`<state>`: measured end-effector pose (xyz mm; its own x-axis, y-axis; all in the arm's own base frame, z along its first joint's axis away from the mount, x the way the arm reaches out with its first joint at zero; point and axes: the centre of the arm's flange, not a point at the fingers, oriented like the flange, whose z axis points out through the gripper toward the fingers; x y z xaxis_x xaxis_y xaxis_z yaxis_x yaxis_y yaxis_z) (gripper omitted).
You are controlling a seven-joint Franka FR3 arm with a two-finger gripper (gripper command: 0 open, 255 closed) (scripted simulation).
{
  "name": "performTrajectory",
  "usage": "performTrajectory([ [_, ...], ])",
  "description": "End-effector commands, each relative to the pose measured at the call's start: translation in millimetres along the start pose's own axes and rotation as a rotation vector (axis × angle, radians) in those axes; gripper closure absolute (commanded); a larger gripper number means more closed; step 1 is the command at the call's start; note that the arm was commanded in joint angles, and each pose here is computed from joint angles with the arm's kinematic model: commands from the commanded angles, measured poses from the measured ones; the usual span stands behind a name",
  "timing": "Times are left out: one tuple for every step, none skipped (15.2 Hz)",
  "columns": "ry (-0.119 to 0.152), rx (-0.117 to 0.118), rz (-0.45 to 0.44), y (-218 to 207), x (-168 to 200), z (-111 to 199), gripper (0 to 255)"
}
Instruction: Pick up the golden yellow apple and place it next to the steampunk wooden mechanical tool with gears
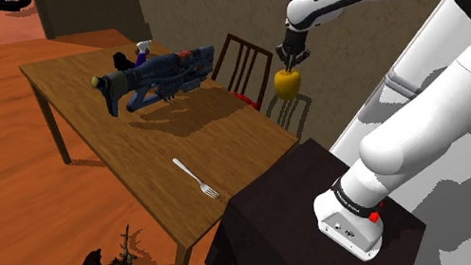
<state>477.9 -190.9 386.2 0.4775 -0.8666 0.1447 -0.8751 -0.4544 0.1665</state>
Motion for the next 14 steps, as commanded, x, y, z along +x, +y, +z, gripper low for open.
performTrajectory([
  [0.000, 0.000, 0.000, 2.3, 3.1, -11.4, 255],
  [0.000, 0.000, 0.000, 3.2, 3.9, -16.5, 255],
  [0.000, 0.000, 0.000, 4.1, 4.6, -21.7, 255],
  [0.000, 0.000, 0.000, 5.0, 5.4, -26.8, 255],
  [0.000, 0.000, 0.000, 5.9, 6.1, -31.9, 255],
  [0.000, 0.000, 0.000, 6.7, 6.9, -37.1, 255],
  [0.000, 0.000, 0.000, 7.6, 7.7, -42.2, 255],
  [0.000, 0.000, 0.000, 8.5, 8.4, -47.4, 255],
  [0.000, 0.000, 0.000, 9.4, 9.2, -52.5, 255],
  [0.000, 0.000, 0.000, 10.3, 10.0, -57.7, 255],
  [0.000, 0.000, 0.000, 11.1, 10.7, -62.8, 255],
  [0.000, 0.000, 0.000, 12.0, 11.5, -68.0, 255],
  [0.000, 0.000, 0.000, 12.9, 12.3, -73.1, 255],
  [0.000, 0.000, 0.000, 13.8, 13.0, -78.3, 255],
])
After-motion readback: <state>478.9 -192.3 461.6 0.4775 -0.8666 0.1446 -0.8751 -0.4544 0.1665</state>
